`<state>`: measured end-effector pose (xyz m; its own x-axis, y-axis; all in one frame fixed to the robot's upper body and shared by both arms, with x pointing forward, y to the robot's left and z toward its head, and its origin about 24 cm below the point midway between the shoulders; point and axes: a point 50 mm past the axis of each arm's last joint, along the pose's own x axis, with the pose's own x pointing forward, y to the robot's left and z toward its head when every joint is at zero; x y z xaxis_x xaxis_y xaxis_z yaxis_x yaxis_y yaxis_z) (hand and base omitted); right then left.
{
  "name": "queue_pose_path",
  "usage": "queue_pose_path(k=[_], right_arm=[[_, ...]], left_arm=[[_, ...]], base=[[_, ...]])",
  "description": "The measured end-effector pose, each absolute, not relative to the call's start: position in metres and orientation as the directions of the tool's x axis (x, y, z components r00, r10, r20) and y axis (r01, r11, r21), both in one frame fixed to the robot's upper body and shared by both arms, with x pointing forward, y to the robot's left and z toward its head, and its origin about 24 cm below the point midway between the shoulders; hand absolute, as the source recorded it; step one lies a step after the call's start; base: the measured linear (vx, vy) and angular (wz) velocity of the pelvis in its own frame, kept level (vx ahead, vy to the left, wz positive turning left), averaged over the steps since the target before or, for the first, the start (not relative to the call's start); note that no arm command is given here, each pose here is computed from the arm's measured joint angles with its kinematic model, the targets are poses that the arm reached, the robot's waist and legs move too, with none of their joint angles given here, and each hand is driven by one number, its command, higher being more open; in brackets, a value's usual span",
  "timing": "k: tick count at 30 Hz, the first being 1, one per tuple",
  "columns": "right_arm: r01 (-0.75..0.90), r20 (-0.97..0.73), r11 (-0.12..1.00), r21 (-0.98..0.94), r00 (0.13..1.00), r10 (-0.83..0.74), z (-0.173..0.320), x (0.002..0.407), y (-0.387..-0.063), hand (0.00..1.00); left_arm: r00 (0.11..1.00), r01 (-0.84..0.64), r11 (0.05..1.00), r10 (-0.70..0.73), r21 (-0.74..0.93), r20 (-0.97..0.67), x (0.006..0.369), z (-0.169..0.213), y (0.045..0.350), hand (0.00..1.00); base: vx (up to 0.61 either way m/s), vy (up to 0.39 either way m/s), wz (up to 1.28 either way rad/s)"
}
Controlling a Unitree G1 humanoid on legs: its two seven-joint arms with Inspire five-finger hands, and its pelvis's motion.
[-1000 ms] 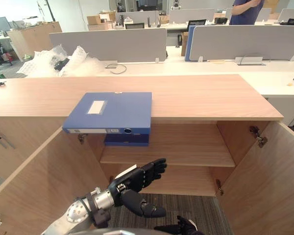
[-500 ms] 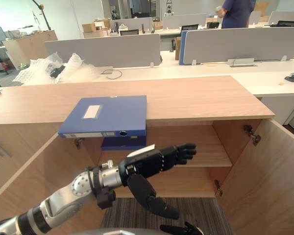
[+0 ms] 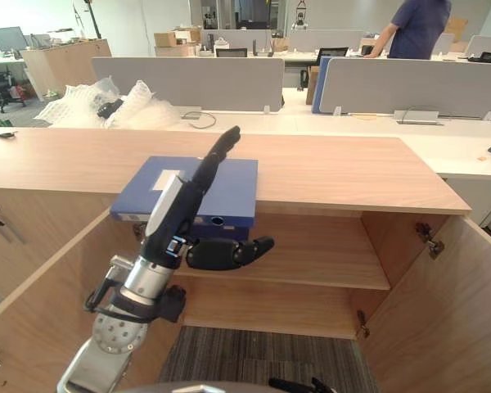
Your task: Walk over to the cabinet, pick up the folder, carry it to the office cabinet, place the folder inside the office cabinet, then close the office cabinet door
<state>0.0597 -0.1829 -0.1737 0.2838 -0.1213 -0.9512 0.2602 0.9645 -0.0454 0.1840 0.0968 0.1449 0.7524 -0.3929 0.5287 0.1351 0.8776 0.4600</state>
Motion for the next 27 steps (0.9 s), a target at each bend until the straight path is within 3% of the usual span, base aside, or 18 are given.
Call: queue_pose_path(k=[9,20,27], right_arm=[[0.167,-0.944,0.984,-0.062,0.309,-0.112,-0.173,0.065,-0.177,1.0],[0.212,-0.95,0.975,-0.07,0.284,-0.13,-0.174,0.058,-0.182,1.0],[0.219,-0.949,0.973,-0.076,0.283,-0.138,-0.174,0.057,-0.185,1.0]], left_arm=[[0.723,-0.199,0.798,-0.273,0.569,0.635,0.188,0.154,0.116,1.0],[0.65,-0.303,0.666,-0.379,0.682,0.658,0.194,0.163,0.12,1.0],[0.677,-0.316,0.625,-0.378,0.714,0.631,0.202,0.158,0.13,1.0]], base=[[0.0,-0.002,-0.03],[0.0,0.0,0.0],[-0.01,0.003,-0.03]])
